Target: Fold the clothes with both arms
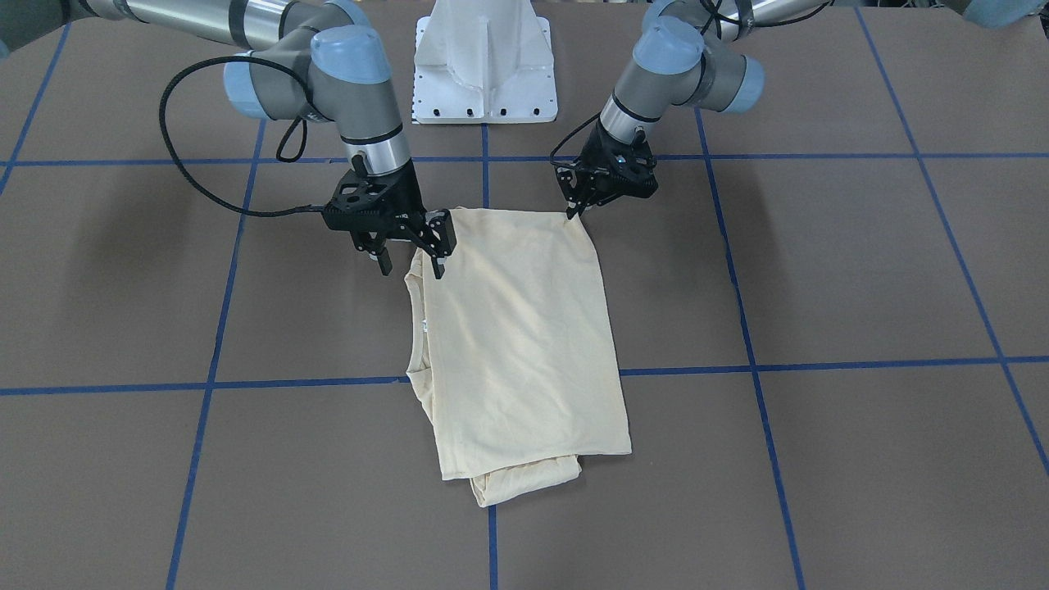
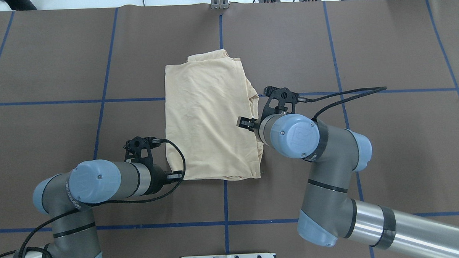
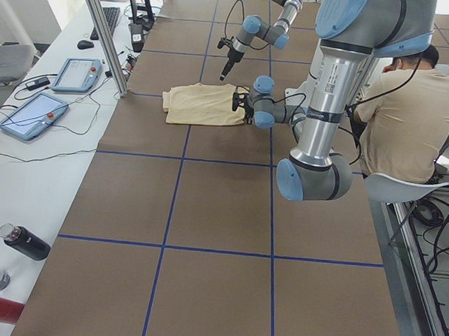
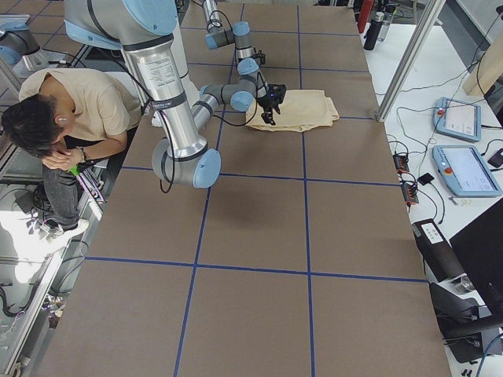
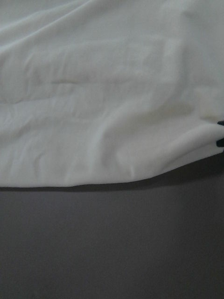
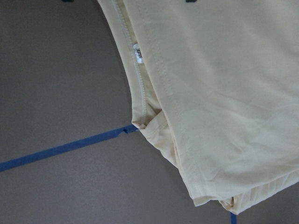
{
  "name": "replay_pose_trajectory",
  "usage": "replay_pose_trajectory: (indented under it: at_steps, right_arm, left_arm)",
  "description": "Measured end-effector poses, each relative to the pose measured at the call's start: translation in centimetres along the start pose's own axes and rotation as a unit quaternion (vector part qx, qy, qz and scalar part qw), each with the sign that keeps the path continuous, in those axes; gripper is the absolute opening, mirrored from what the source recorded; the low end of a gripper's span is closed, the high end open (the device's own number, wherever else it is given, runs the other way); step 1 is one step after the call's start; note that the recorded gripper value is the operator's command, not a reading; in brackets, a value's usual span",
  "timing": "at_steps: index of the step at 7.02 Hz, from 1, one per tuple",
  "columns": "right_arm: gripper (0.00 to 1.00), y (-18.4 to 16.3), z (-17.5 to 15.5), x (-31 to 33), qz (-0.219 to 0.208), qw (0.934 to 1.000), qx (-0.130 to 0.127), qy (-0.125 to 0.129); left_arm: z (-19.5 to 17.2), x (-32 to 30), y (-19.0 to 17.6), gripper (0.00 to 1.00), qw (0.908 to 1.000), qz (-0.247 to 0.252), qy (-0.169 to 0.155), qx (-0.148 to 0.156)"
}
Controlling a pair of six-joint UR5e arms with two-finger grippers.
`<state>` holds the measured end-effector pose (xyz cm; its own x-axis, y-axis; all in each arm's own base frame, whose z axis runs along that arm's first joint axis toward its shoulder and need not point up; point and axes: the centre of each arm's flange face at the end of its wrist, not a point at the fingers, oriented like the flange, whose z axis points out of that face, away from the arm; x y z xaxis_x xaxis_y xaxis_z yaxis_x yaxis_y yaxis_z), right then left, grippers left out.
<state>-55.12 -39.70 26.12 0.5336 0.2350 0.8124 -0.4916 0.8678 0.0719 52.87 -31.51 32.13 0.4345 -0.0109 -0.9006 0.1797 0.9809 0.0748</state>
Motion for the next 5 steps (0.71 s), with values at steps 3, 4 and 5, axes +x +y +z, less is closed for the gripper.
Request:
replay_pose_trajectory:
  at_steps: [3,4,5]
  right_arm:
    - [0.74,3.7,1.4,0.0,-0.008,0.9996,0.015,0.021]
    - [0.64,4.5,1.6,0.2,-0.014,0.9993,0.019,0.03]
    - [0.47,5.3,1.7,0.2,-0.019,0.999,0.022,0.034]
  left_arm:
    - [0.0,0.1,0.0,0.0,1.0,0.0,0.001,0.001]
    - [0.0,0.1,0.0,0.0,1.0,0.0,0.001,0.001]
    - [0.0,0.1,0.0,0.0,1.0,0.0,0.001,0.001]
